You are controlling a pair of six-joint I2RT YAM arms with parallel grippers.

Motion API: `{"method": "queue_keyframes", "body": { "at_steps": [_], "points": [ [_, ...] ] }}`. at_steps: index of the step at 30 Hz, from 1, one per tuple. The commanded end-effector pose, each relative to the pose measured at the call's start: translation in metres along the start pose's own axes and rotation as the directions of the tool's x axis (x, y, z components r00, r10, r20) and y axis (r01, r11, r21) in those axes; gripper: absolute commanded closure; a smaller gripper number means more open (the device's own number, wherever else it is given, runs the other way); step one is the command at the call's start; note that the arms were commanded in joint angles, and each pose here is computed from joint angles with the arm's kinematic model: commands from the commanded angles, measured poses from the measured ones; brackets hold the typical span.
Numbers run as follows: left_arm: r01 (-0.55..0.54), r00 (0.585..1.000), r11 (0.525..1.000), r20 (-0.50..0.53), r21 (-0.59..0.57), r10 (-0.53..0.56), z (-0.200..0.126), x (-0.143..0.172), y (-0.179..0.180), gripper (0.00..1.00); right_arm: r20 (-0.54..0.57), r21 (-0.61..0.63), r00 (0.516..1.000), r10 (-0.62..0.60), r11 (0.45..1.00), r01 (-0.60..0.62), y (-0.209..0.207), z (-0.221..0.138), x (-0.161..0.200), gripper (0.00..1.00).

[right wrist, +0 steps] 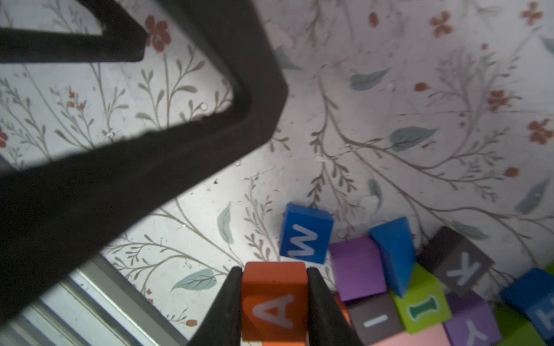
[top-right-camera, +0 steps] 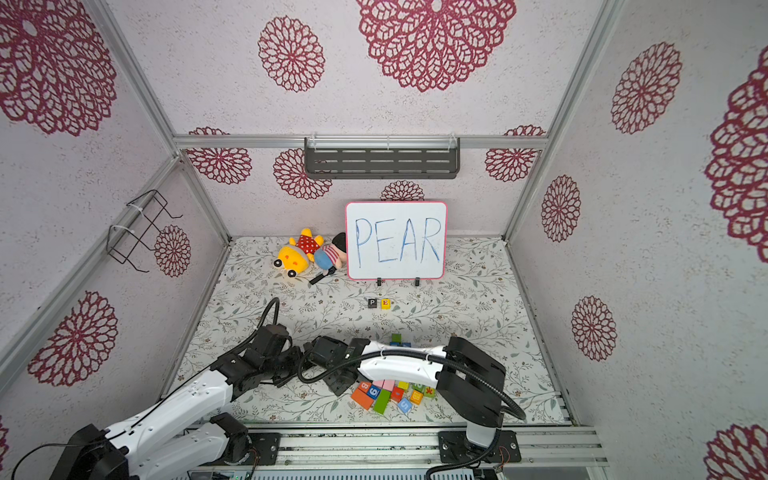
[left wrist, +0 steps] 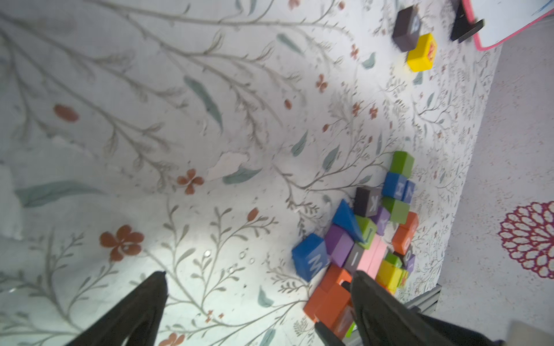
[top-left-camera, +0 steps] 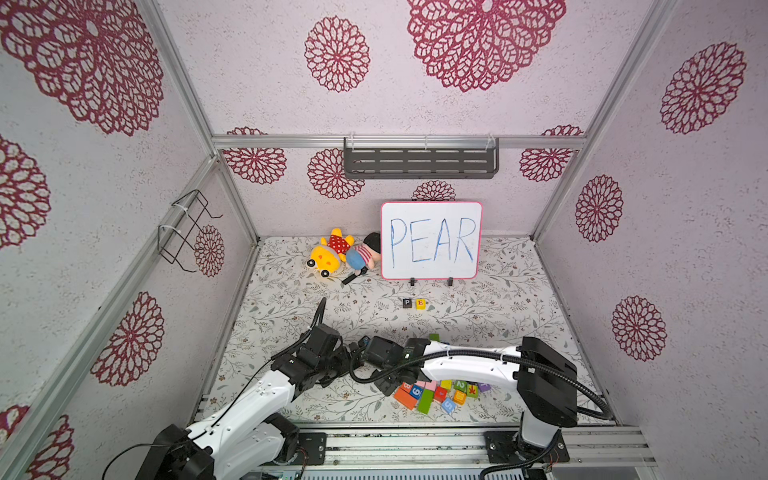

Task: Spell the uppercase word “pear” with letter blocks
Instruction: Pick up the letter block from the center of the board.

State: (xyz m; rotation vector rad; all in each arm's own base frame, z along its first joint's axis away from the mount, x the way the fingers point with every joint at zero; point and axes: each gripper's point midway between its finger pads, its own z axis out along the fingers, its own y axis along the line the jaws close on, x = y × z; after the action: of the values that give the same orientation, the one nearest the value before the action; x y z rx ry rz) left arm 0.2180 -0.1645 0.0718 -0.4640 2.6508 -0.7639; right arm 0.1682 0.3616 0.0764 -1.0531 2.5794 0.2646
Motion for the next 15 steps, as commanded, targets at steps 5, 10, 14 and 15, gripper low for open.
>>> {"method": "queue_keyframes", "body": {
  "at_steps": [5,10,14,15],
  "points": [
    [-0.162,0.986,0.986,0.033,0.041,0.160,0.008,-0.053,-0.068,0.02,0.089,0.167,0.920,0.383,0.904,-0.392,-0.131,-0.032,-0.026,0.80],
    [-0.200,0.980,0.975,0.016,0.093,0.199,0.025,-0.073,-0.105,0.02,0.165,0.262,0.721,0.672,0.675,-0.689,-0.221,-0.030,-0.011,0.76],
    [-0.217,0.976,0.970,0.007,0.108,0.218,0.036,-0.081,-0.120,0.02,0.223,0.227,0.573,0.788,0.530,-0.817,-0.262,-0.018,-0.006,0.76],
    [-0.220,0.975,0.969,0.005,0.111,0.221,0.038,-0.083,-0.122,0.02,0.237,0.225,0.544,0.805,0.500,-0.837,-0.271,-0.015,-0.006,0.76]
  ]
}}
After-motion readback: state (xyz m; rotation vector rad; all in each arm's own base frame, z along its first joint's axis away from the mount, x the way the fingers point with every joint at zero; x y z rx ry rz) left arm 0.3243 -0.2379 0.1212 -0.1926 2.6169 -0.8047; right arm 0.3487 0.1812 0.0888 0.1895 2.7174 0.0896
